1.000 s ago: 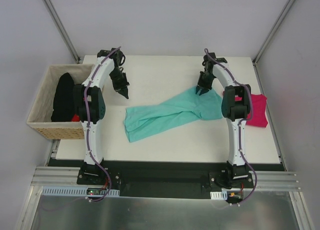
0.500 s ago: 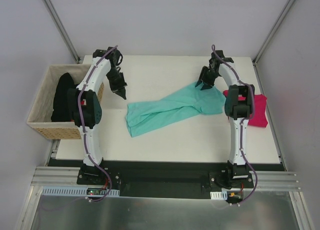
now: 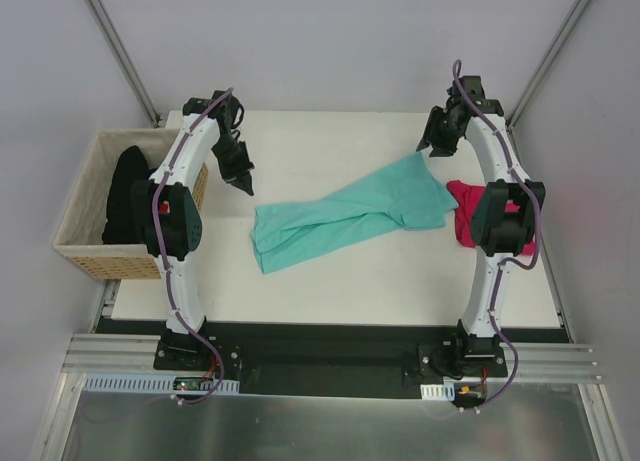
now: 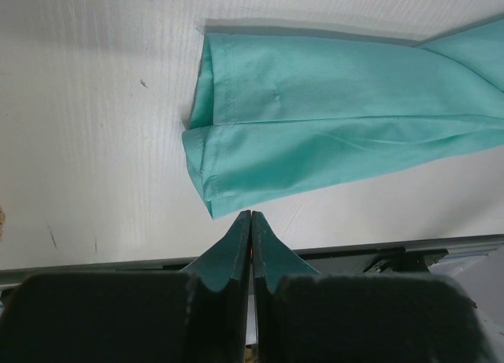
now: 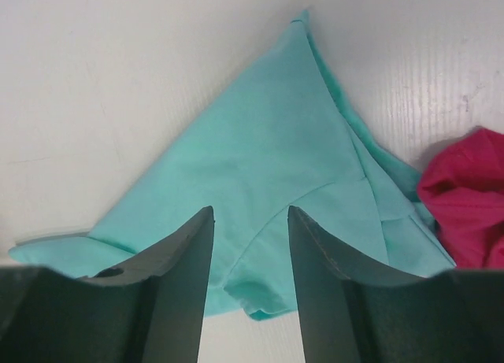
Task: Fold and stack the t-shirts
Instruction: Rotate the tshirt 90 degrees
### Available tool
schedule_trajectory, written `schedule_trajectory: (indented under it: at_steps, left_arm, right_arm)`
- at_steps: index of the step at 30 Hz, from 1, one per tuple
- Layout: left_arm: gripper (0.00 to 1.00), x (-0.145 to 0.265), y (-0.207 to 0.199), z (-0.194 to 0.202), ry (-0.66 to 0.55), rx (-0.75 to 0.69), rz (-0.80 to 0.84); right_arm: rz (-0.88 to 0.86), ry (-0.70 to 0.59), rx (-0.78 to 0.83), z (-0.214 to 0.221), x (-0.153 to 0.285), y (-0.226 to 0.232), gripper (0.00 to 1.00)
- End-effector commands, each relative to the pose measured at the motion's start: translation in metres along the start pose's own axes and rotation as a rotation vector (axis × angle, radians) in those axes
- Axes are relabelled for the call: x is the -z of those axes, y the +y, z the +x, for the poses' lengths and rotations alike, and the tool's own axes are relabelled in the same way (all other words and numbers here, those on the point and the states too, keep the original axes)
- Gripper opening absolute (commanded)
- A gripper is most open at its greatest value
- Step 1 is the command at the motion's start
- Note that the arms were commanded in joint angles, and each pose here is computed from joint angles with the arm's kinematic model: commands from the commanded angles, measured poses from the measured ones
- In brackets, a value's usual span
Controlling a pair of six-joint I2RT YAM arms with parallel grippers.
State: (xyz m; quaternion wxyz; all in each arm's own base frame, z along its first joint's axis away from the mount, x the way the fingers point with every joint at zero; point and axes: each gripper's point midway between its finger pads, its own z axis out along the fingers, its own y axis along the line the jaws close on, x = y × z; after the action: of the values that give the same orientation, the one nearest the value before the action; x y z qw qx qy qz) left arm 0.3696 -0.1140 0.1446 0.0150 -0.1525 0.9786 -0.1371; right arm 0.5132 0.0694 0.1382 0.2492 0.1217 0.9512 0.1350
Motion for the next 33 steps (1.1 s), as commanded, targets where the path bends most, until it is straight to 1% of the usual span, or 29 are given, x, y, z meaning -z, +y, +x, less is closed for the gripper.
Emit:
schedule_trajectory:
  at_steps: [1, 3, 5, 7, 8, 9, 11, 16, 20, 21, 27, 29, 33]
  left_arm:
    - [0.00, 0.029, -0.014, 0.005, -0.062, -0.022, 0.050]
    - [0.00, 0.032, -0.014, 0.005, -0.072, -0.027, 0.054]
    - [0.00, 0.033, -0.014, 0.005, -0.074, -0.031, 0.056]
    - [0.00, 0.034, -0.014, 0.006, -0.075, -0.033, 0.058]
    - [0.00, 0.035, -0.014, 0.007, -0.077, -0.034, 0.059]
    - [0.00, 0.034, -0.012, 0.008, -0.072, -0.032, 0.054]
    - [0.00, 0.034, -0.011, 0.010, -0.072, -0.030, 0.050]
    - [0.00, 0.032, -0.007, 0.015, -0.061, -0.021, 0.040]
    - [0.00, 0.033, -0.005, 0.017, -0.064, -0.008, 0.031]
    - [0.00, 0.032, -0.005, 0.018, -0.060, -0.004, 0.031]
    - [0.00, 0.034, -0.004, 0.020, -0.067, 0.004, 0.025]
    - [0.00, 0.032, -0.004, 0.020, -0.065, 0.008, 0.025]
    - [0.01, 0.012, -0.001, 0.029, -0.015, 0.008, 0.014]
  right_arm:
    - [0.041, -0.017, 0.020, 0.005, 0.023, -0.011, 0.45]
    - [0.049, 0.006, 0.011, 0.014, 0.024, -0.014, 0.42]
    - [0.073, 0.055, -0.005, 0.034, 0.017, -0.024, 0.40]
    - [0.079, 0.059, -0.018, 0.041, 0.018, -0.028, 0.38]
    - [0.093, 0.095, -0.037, 0.056, 0.011, -0.035, 0.38]
    - [0.089, 0.081, -0.047, 0.055, 0.009, -0.037, 0.37]
    - [0.083, 0.101, -0.071, 0.066, 0.005, -0.042, 0.36]
    - [0.100, 0.098, -0.096, 0.064, -0.002, -0.052, 0.33]
    - [0.099, 0.100, -0.093, 0.060, -0.006, -0.051, 0.33]
    - [0.104, 0.092, -0.109, 0.055, -0.005, -0.059, 0.33]
    - [0.130, 0.105, -0.139, 0.055, -0.011, -0.073, 0.32]
    - [0.124, 0.104, -0.152, 0.053, -0.011, -0.073, 0.33]
    - [0.067, 0.097, -0.159, 0.049, -0.007, -0.059, 0.31]
